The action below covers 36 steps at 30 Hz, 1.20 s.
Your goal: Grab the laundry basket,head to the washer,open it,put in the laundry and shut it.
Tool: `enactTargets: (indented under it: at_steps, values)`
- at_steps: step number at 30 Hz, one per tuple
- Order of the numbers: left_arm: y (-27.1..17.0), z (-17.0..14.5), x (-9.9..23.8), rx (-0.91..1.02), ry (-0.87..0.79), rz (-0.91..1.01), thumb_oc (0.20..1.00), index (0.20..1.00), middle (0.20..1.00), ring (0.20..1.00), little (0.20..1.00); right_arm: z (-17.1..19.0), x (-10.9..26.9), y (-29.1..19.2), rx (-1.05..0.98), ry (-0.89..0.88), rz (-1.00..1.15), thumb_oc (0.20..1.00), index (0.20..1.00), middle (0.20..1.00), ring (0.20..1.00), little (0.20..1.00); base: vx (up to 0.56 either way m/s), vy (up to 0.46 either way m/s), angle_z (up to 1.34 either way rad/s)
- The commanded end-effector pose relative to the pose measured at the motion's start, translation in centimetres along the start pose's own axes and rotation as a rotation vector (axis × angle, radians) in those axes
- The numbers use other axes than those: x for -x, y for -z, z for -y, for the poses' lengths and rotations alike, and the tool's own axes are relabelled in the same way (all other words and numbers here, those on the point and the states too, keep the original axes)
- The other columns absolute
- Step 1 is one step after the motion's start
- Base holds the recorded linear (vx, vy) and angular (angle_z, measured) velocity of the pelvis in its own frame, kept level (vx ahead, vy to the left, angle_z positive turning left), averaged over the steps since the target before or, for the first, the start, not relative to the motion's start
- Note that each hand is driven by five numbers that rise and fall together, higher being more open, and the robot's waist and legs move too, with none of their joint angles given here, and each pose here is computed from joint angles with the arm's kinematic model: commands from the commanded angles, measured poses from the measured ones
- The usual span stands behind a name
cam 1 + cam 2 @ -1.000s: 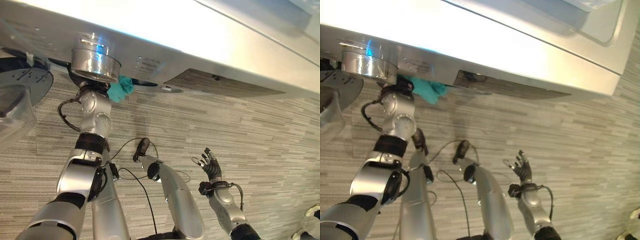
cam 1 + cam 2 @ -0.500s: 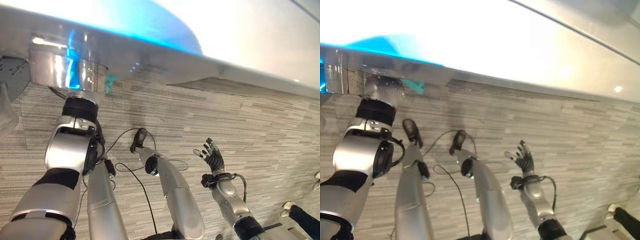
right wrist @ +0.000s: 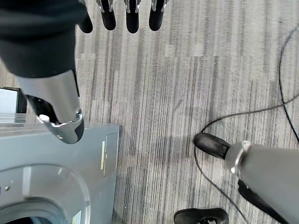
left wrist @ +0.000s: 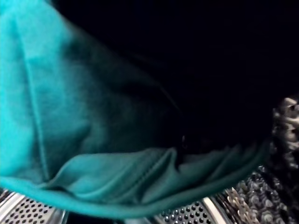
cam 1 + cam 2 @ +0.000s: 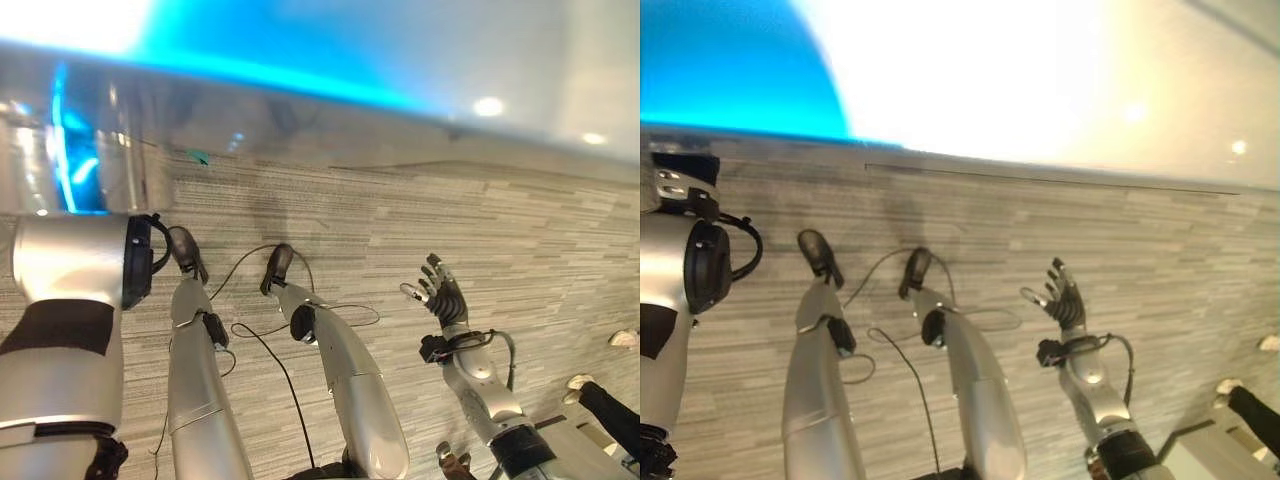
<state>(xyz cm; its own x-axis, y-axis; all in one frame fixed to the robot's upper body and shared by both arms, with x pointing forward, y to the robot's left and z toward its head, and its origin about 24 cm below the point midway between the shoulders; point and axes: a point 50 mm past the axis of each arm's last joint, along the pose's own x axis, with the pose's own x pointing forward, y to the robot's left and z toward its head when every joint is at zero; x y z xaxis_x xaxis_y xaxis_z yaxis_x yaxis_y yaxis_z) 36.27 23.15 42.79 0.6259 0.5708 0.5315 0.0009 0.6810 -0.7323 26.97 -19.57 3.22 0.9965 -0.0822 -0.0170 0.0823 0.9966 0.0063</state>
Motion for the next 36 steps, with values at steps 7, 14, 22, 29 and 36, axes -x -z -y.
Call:
enactTargets:
  at_steps: [7, 14, 22, 29, 36]
  values:
    - [-3.1, 4.0, 0.9, -0.031, 0.172, 0.163, 0.2, 0.2, 0.2, 0.2, 0.2, 1.9, 2.0, 0.7, 0.017, 0.037, -0.037, 1.0, 1.0, 1.0, 1.0, 1.0, 0.05, 0.032, -0.14]
    - [-7.5, 8.6, 1.5, -0.129, 0.335, 0.337, 0.2, 0.2, 0.2, 0.2, 0.2, 4.7, 2.8, -0.1, 0.073, 0.084, -0.023, 1.0, 1.0, 1.0, 1.0, 1.0, 0.04, 0.016, -0.12]
    - [-4.0, 4.1, 0.9, -0.24, 0.317, 0.242, 1.0, 1.0, 1.0, 1.0, 1.0, 5.4, 4.2, 1.1, 0.108, 0.068, -0.071, 1.0, 1.0, 1.0, 1.0, 1.0, 0.0, -0.002, 0.0]
    - [0.2, 0.6, 1.0, -0.263, 0.219, 0.089, 1.0, 1.0, 1.0, 1.0, 1.0, 4.9, 4.7, 1.8, 0.11, 0.022, -0.106, 1.0, 1.0, 1.0, 1.0, 1.0, 0.02, -0.02, 0.05]
    - [3.7, 0.5, 3.2, -0.281, 0.308, -0.013, 1.0, 1.0, 1.0, 1.0, 1.0, 4.9, 4.8, 2.4, 0.103, 0.018, -0.138, 1.0, 1.0, 1.0, 1.0, 1.0, 0.0, -0.012, 0.06]
